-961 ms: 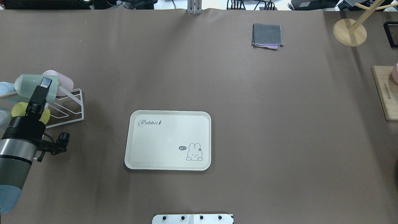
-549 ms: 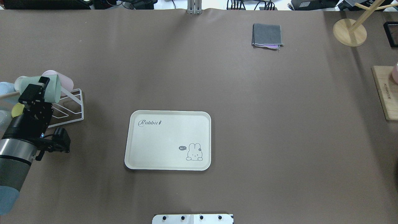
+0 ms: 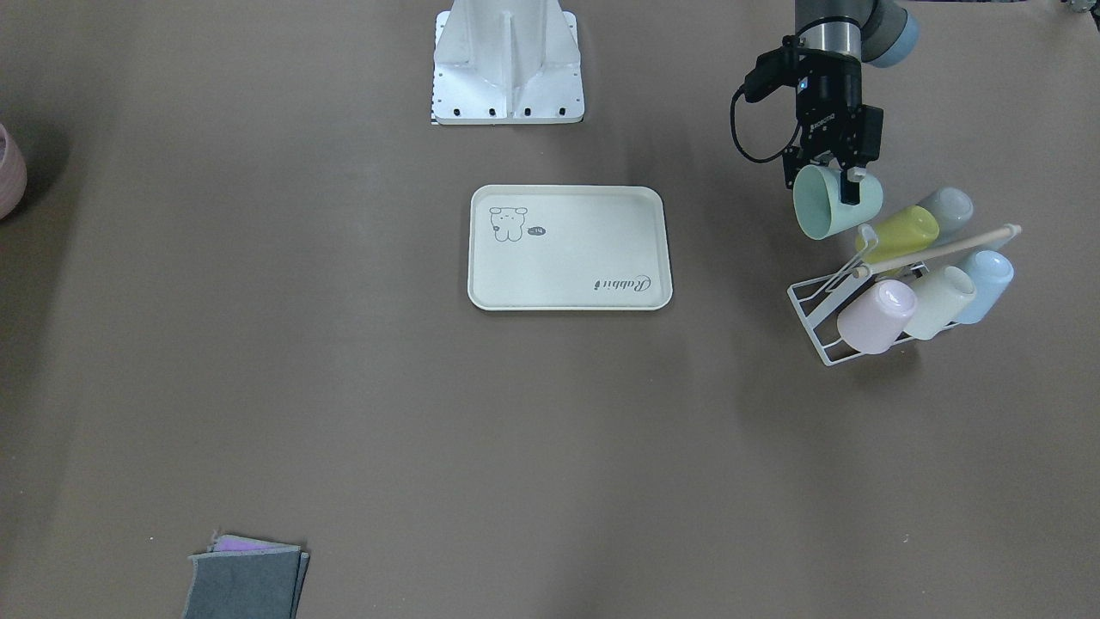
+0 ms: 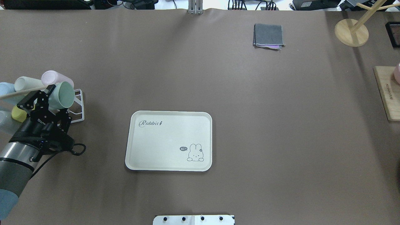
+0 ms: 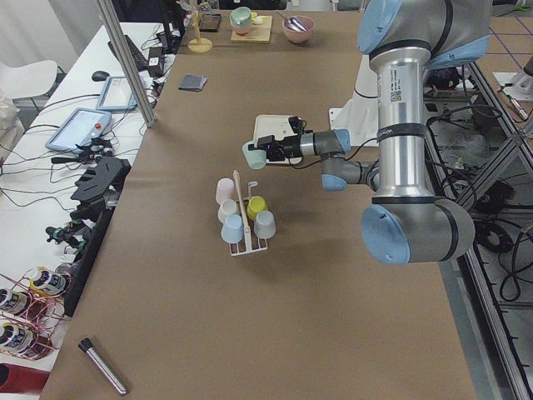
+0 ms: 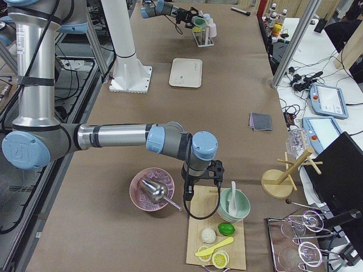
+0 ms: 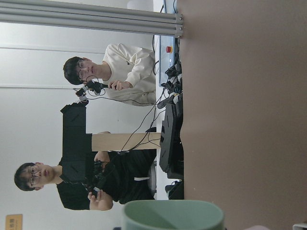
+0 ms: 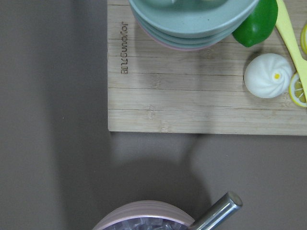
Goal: Pick up and place green cup on tray
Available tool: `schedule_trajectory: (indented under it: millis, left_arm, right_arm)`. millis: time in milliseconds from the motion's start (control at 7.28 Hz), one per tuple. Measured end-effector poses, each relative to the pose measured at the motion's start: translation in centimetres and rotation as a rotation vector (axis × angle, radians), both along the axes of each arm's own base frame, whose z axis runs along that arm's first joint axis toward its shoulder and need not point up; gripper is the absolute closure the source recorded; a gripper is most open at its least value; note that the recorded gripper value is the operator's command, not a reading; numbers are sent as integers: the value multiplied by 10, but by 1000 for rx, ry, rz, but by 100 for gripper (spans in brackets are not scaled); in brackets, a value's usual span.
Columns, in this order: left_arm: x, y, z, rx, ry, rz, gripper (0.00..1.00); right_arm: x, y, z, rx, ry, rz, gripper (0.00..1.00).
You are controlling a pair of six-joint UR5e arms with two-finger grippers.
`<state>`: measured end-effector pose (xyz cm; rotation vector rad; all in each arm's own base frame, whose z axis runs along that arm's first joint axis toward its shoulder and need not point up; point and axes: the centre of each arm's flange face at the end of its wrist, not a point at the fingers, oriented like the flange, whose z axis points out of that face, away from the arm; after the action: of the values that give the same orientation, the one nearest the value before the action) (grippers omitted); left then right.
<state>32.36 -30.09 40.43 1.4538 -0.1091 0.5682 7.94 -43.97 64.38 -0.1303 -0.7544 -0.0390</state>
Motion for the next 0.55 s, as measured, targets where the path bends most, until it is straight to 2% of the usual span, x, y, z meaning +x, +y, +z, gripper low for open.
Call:
schedule_trajectory:
  millis: [549]
  left_arm:
    - [49, 13, -17, -91, 375, 15, 47]
  right_arm:
    - [1, 0, -1, 3, 0, 3, 0]
